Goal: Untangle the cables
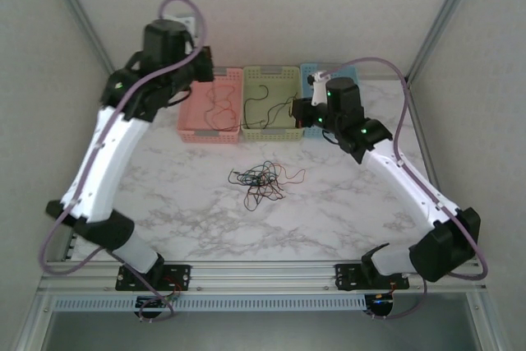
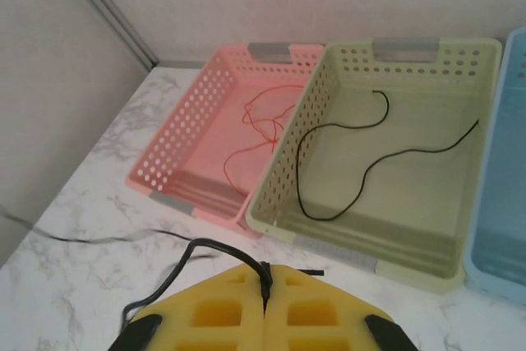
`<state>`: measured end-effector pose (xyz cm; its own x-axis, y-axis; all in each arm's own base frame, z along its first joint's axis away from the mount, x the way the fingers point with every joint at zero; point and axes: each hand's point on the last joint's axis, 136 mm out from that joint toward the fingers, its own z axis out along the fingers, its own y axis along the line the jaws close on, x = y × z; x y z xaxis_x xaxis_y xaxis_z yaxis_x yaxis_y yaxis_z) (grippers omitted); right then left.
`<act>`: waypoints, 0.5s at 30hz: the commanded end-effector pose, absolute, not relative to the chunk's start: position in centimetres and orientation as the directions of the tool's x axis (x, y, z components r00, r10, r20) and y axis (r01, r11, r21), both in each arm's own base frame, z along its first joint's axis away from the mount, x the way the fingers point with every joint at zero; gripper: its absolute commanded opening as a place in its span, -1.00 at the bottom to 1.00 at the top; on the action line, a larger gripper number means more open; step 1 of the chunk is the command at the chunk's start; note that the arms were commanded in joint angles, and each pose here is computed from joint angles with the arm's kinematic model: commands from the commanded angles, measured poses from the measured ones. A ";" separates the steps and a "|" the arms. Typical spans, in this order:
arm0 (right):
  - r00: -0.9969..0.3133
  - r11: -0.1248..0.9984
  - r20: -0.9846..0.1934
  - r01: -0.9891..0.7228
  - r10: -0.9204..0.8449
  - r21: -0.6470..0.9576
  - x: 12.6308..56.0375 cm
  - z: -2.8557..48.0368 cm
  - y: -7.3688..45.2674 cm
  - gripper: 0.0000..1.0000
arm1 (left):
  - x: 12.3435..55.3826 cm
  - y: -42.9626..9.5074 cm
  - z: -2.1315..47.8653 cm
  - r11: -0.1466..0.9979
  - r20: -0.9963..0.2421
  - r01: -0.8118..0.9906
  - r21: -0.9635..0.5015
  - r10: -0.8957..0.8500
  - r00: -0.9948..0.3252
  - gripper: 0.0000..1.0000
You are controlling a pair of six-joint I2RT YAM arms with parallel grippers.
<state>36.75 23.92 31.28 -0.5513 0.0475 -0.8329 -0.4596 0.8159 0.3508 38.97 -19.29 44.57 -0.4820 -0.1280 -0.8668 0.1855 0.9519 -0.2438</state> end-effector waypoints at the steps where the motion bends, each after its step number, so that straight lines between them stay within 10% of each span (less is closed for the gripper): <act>1: -0.565 0.831 -0.822 -0.422 0.070 0.362 38.3 32.2 24.1 -1.00 | 39.7 -23.6 44.6 0.865 -0.817 0.313 -0.393 -0.173 -0.550 -1.00; 15: -0.577 0.889 -0.813 -0.328 0.080 0.320 47.8 30.2 26.9 -1.00 | 50.3 -30.7 32.5 0.810 -0.675 0.304 -0.502 -0.146 -0.723 -1.00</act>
<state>45.82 27.14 31.23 -0.5640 0.0741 -0.8224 -0.3764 0.8634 0.3360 49.06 -29.26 32.99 -0.7033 -0.1199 -0.7007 0.2846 0.8557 -0.4321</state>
